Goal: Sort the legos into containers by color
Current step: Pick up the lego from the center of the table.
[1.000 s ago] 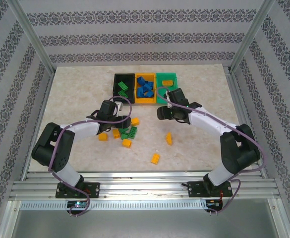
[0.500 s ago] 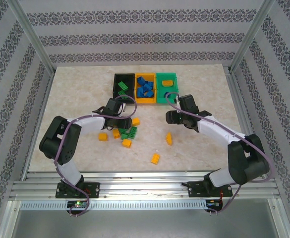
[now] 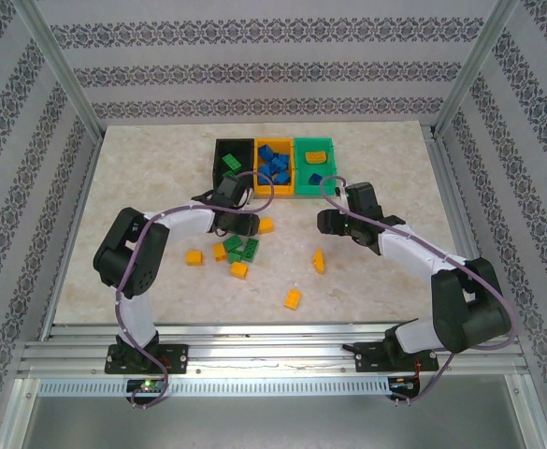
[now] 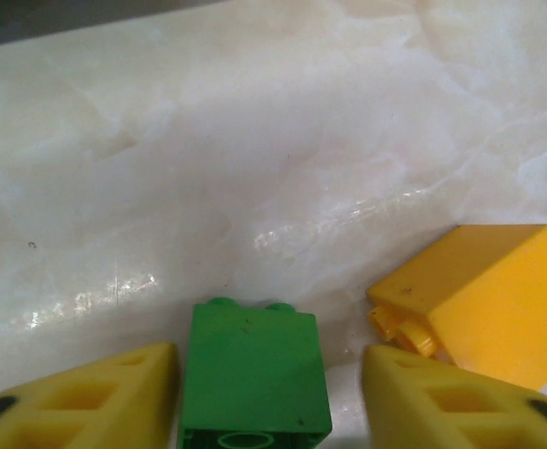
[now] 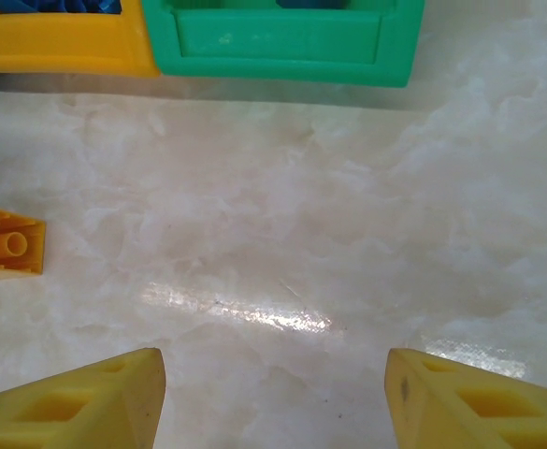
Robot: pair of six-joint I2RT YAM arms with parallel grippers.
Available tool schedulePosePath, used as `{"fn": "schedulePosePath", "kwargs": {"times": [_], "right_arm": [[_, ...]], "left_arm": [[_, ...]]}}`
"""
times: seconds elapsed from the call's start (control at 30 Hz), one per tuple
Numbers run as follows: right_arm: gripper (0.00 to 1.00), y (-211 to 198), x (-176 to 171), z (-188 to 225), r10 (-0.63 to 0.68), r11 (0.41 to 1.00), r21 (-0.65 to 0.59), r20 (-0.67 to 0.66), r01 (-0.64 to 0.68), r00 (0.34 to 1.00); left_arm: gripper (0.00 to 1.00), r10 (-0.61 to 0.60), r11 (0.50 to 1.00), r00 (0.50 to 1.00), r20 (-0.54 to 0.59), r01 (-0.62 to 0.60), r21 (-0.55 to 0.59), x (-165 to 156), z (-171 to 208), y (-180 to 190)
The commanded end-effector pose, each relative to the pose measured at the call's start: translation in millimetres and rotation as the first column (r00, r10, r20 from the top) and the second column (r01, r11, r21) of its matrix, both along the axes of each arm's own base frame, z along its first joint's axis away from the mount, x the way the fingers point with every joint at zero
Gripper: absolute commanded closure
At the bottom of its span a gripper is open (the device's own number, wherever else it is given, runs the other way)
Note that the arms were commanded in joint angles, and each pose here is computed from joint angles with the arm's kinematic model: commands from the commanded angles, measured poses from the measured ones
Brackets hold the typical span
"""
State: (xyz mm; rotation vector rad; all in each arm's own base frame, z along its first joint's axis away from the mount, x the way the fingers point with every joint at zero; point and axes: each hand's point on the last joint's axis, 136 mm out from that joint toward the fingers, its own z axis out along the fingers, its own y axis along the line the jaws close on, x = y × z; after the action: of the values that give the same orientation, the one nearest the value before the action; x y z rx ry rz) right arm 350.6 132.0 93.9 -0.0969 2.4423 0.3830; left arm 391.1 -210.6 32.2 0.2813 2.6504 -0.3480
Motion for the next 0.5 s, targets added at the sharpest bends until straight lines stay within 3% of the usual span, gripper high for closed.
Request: {"fn": "schedulePosePath", "kwargs": {"times": [0.0, 0.17, 0.47], "right_arm": [[0.36, 2.4, -1.2, -1.5, 0.010, 1.000, 0.021, 0.005, -0.010, 1.000], [0.36, 2.7, -1.8, -3.5, 0.010, 1.000, 0.025, 0.003, -0.010, 1.000], [0.36, 13.8, -2.8, -7.4, 0.038, 0.997, 0.071, -0.016, -0.037, 0.999]], "left_arm": [[0.52, 0.005, 1.000, 0.999, -0.043, -0.003, 0.026, -6.8, -3.2, 1.9], [0.61, 0.011, 1.000, 1.000, -0.024, -0.010, 0.030, -7.2, 5.8, 4.4], [0.62, 0.071, 0.997, 0.995, 0.064, -0.069, -0.033, 23.7, 54.2, 22.9]]}}
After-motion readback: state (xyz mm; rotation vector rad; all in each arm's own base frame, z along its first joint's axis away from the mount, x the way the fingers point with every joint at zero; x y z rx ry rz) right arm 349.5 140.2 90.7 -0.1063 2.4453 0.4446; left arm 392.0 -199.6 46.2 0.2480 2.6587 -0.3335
